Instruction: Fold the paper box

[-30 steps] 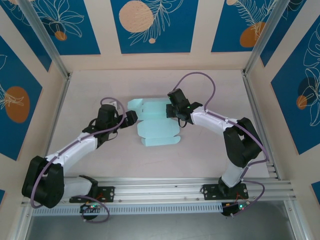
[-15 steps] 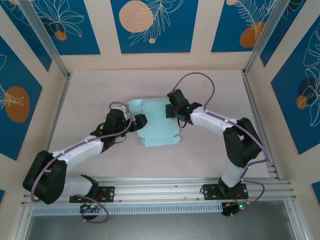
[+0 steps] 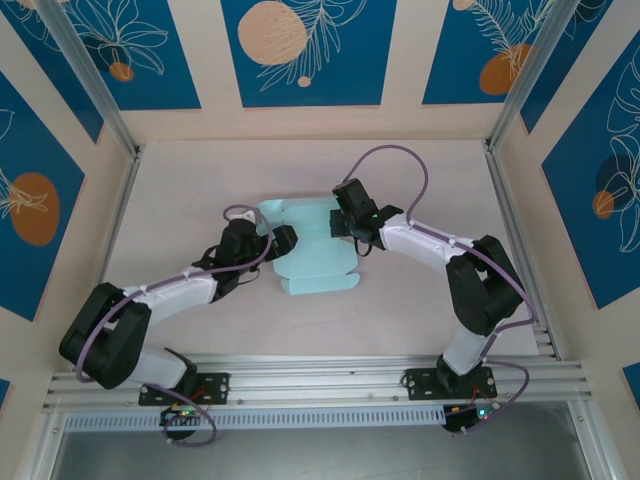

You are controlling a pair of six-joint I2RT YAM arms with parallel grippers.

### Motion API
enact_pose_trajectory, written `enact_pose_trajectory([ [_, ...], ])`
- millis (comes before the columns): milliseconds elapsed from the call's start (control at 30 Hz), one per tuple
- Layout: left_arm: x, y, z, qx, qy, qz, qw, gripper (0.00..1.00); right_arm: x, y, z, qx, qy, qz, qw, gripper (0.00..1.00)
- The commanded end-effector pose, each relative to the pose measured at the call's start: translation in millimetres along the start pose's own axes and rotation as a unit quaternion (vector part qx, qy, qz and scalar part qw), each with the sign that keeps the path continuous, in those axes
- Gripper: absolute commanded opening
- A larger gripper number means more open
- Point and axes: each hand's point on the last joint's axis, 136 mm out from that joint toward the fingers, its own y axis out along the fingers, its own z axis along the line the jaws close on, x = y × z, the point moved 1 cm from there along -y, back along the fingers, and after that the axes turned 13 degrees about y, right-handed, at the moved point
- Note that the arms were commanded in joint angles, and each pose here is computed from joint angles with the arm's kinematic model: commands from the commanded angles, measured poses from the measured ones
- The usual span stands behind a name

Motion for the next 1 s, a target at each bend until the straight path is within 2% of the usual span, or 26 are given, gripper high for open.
enact_pose_trajectory([
  [0, 25, 1, -23, -0.03, 0.011, -0.047, 0.998, 0.87, 14, -11, 10, 0.012, 0.014, -0.026, 0.999, 0.0],
  [200, 30, 7, -45, -0.049, 0.05, -0.049, 0.996, 0.85, 10, -9, 11, 0.016, 0.015, -0.023, 0.999, 0.0],
  [600, 24, 35, -48, -0.052, 0.079, -0.031, 0.995, 0.85, -4, -5, 14, 0.02, 0.032, 0.004, 0.999, 0.0],
  [733, 30, 16, -59, -0.069, 0.111, -0.03, 0.991, 0.86, -2, -5, 9, 0.005, 0.029, 0.004, 1.0, 0.0],
  [967, 37, -46, -70, -0.1, 0.158, -0.028, 0.982, 0.88, 0, -5, 8, 0.004, 0.032, 0.003, 0.999, 0.0],
])
